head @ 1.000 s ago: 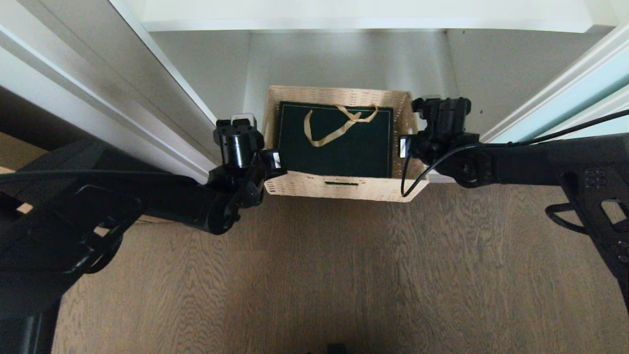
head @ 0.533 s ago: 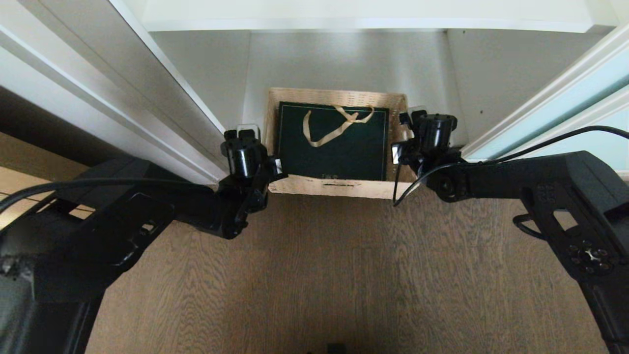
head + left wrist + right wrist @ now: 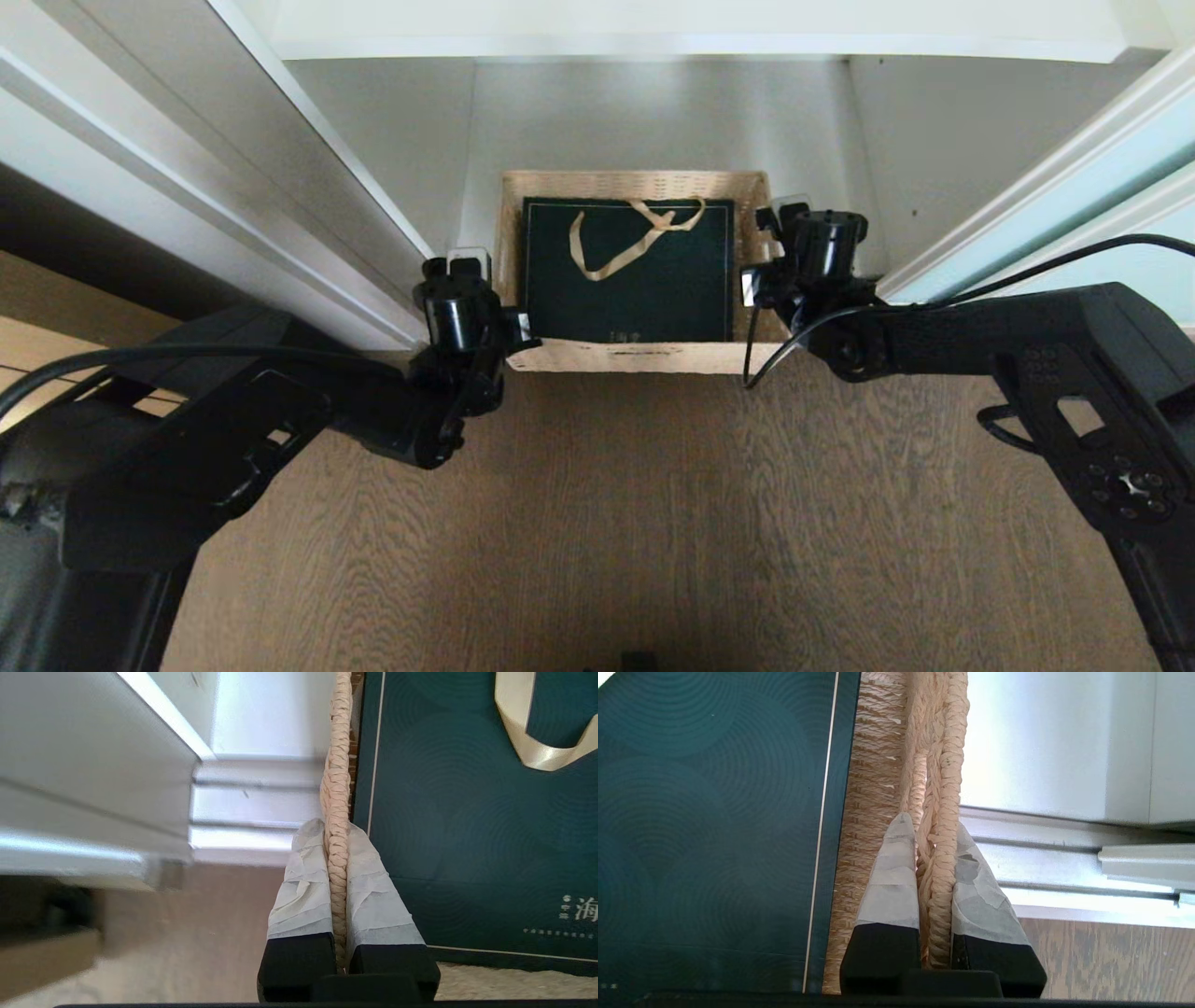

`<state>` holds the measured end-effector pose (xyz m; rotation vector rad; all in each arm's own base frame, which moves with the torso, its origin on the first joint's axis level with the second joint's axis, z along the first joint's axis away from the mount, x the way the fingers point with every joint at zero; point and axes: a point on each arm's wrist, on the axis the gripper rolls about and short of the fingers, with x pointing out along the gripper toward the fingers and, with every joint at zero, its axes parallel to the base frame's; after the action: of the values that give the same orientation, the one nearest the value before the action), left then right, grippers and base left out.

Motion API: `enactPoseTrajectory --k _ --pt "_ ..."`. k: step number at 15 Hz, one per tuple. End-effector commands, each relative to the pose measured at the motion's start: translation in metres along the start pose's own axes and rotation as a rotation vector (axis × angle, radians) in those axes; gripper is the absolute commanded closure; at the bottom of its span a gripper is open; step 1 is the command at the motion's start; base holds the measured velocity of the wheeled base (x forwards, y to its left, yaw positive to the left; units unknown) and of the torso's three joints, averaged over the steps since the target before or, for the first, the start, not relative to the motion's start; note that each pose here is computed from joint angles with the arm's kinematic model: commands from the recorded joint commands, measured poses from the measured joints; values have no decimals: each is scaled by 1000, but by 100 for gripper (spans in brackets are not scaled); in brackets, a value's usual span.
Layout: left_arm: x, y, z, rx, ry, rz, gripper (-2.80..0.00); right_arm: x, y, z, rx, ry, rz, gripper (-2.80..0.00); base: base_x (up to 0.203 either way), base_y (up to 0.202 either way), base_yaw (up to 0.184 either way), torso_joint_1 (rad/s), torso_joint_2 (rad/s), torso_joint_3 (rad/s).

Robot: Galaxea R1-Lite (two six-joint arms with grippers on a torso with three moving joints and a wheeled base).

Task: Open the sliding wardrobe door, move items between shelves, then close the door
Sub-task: Place the basket on the lower shelf

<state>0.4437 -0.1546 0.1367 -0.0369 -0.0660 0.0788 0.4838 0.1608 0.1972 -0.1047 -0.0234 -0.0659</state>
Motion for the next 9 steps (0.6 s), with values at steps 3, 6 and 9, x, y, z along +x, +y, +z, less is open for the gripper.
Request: enactPoseTrajectory --k 3,6,9 --pt "-1 1 6 11 -10 4 0 -5 -4 12 8 -21 -7 0 0 0 0 0 0 0" --pt "-2 0 6 13 -9 2 0 -6 -5 15 9 -26 -9 0 90 0 -1 -1 3 2" --pt "-2 0 8 10 -17 4 0 -6 -5 16 11 -30 -10 0 196 0 0 2 4 1"
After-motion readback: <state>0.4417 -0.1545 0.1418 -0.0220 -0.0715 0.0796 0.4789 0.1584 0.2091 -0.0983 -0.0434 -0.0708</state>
